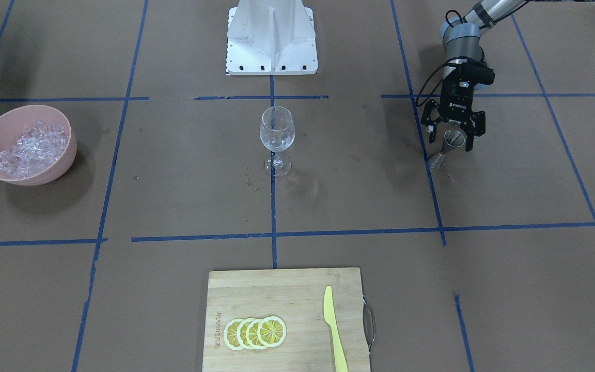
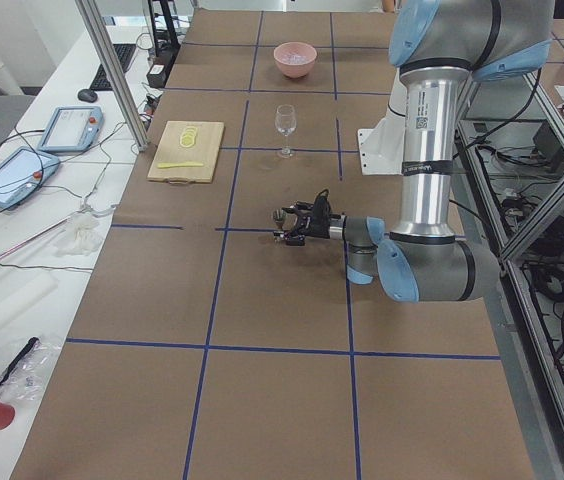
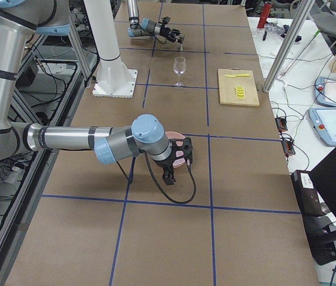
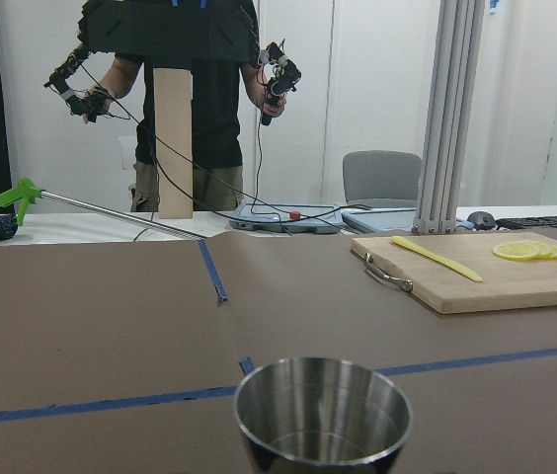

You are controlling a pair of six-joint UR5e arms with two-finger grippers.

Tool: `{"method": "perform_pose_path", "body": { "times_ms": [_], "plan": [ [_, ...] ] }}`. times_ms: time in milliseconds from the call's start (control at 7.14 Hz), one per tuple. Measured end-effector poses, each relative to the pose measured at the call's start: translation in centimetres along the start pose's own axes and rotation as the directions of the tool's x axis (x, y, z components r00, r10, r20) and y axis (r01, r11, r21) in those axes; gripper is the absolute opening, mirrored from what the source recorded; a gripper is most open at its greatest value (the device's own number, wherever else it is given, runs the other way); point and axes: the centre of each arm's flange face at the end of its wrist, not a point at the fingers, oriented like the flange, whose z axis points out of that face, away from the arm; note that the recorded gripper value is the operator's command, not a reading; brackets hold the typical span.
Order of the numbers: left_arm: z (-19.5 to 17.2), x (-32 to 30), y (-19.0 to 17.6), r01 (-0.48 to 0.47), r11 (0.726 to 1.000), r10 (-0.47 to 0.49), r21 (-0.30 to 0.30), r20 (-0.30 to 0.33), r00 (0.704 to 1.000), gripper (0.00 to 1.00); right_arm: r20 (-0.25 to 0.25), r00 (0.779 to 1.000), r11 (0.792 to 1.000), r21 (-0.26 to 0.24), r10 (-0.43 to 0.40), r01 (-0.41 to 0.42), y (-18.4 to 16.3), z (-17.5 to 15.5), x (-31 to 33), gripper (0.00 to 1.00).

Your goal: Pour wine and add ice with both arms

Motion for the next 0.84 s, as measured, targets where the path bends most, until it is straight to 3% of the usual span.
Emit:
{"method": "perform_pose_path", "body": {
  "times_ms": [420, 700, 840],
  "plan": [
    [0.3, 1.1, -4.2, 0.045, 0.996, -0.047, 0.082, 0.016, 0.999, 1.00, 0.000, 1.000, 1.000, 0.000, 0.003, -0.003, 0.0, 0.0, 0.0, 1.00],
    [2.9, -0.7, -8.0, 0.000, 0.993, 0.001, 0.115, -0.010, 1.000, 1.00, 0.000, 1.000, 1.000, 0.000, 0.006, -0.006, -0.1, 0.1, 0.1, 1.00],
    [5.6, -2.7, -10.4, -0.065, 0.993, 0.067, 0.103, -0.021, 0.998, 1.00, 0.000, 1.000, 1.000, 0.000, 0.009, -0.009, -0.1, 0.1, 0.1, 1.00]
  ]
}}
